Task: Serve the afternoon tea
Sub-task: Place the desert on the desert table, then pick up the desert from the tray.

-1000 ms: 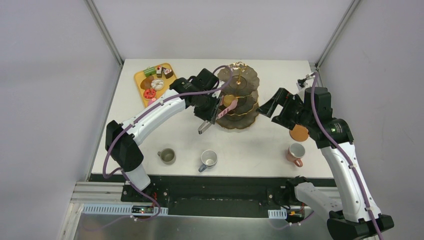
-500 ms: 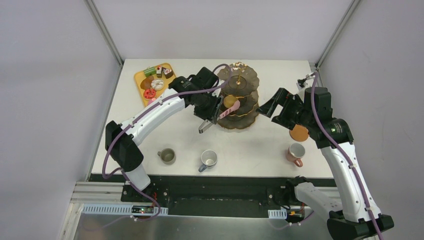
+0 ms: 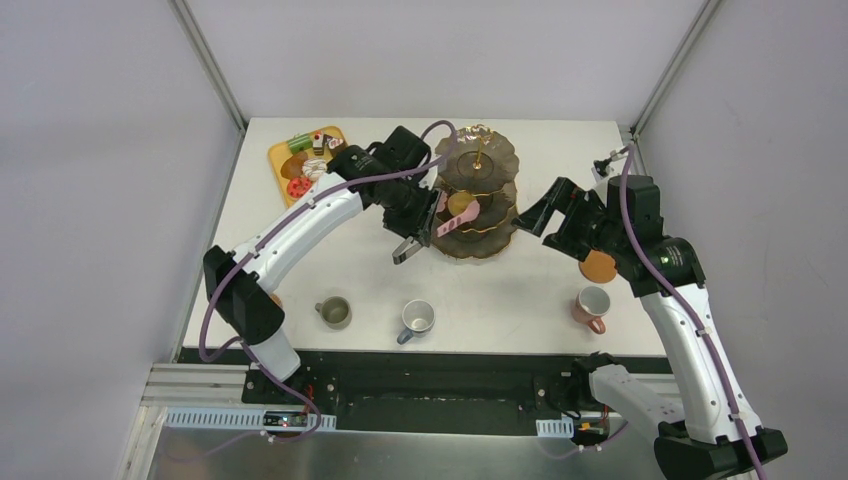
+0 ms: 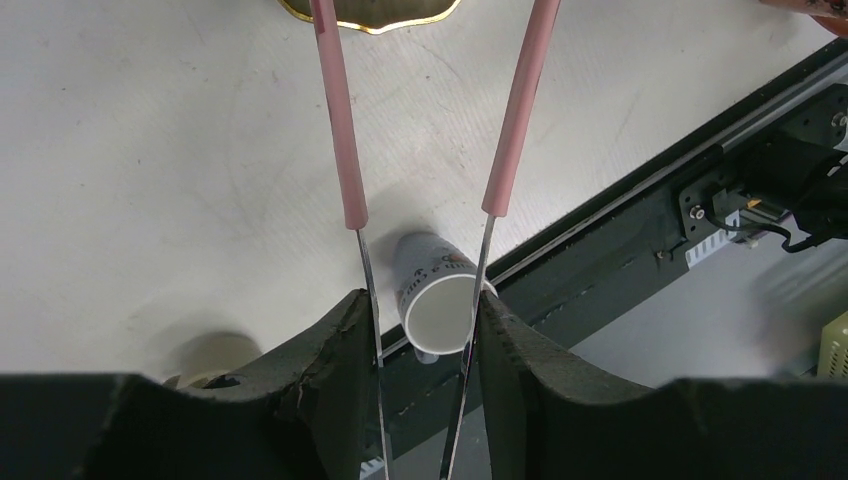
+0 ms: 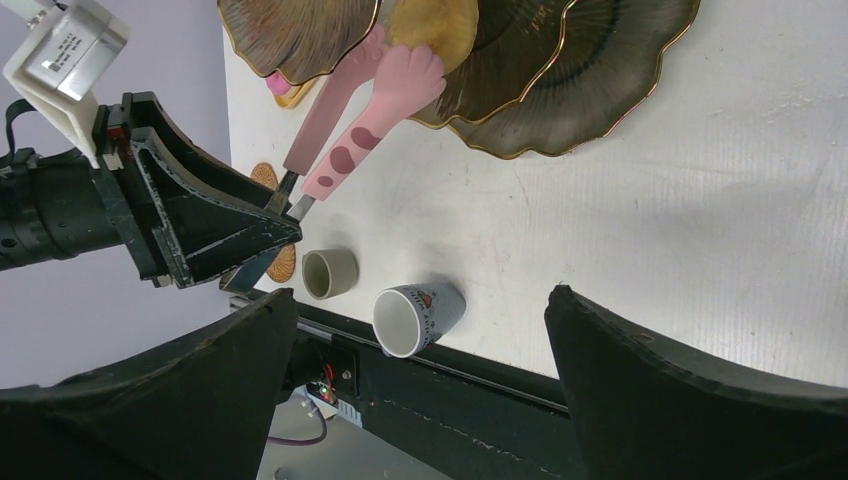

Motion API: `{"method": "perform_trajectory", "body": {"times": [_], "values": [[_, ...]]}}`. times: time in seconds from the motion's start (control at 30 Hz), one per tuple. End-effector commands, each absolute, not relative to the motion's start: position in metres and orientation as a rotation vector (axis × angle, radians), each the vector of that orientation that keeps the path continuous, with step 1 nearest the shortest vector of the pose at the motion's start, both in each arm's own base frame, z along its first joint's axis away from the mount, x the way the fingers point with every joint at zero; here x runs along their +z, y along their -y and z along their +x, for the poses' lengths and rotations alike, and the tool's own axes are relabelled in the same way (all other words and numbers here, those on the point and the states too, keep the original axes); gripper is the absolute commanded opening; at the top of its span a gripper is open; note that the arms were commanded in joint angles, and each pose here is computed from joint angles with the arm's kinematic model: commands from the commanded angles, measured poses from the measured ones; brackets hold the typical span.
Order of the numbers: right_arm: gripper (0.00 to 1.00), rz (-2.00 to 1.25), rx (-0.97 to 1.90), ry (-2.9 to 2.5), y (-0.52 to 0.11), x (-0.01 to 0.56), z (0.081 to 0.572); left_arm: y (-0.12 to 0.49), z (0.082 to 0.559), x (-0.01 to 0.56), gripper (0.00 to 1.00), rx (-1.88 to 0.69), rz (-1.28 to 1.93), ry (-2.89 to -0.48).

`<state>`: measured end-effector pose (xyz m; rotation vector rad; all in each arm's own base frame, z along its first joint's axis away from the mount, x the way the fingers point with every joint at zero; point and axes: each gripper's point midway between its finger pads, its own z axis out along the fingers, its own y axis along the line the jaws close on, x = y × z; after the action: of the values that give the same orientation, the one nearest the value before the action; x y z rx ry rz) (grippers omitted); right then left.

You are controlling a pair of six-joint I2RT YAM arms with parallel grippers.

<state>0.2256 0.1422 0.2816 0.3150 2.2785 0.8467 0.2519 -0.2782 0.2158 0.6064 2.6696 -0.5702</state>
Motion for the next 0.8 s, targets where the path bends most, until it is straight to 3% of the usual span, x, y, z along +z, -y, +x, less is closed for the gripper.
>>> {"method": "perform_trajectory", "body": {"times": [0.0,0.4,0.77], "values": [[0.99,0.303,0.85,-2.243,-0.142,0.289,0.23,0.261,0.24,0.248,0.4,-0.589,0.627,-2.628],[0.99,0.305,0.862,-2.253,-0.145,0.286,0.23,0.192,0.236,0.263,0.37,-0.477,0.5,-2.659],[0.99,0.301,0.878,-2.261,-0.147,0.287,0.23,0.064,0.299,0.236,0.37,-0.263,-0.194,-2.701]]}}
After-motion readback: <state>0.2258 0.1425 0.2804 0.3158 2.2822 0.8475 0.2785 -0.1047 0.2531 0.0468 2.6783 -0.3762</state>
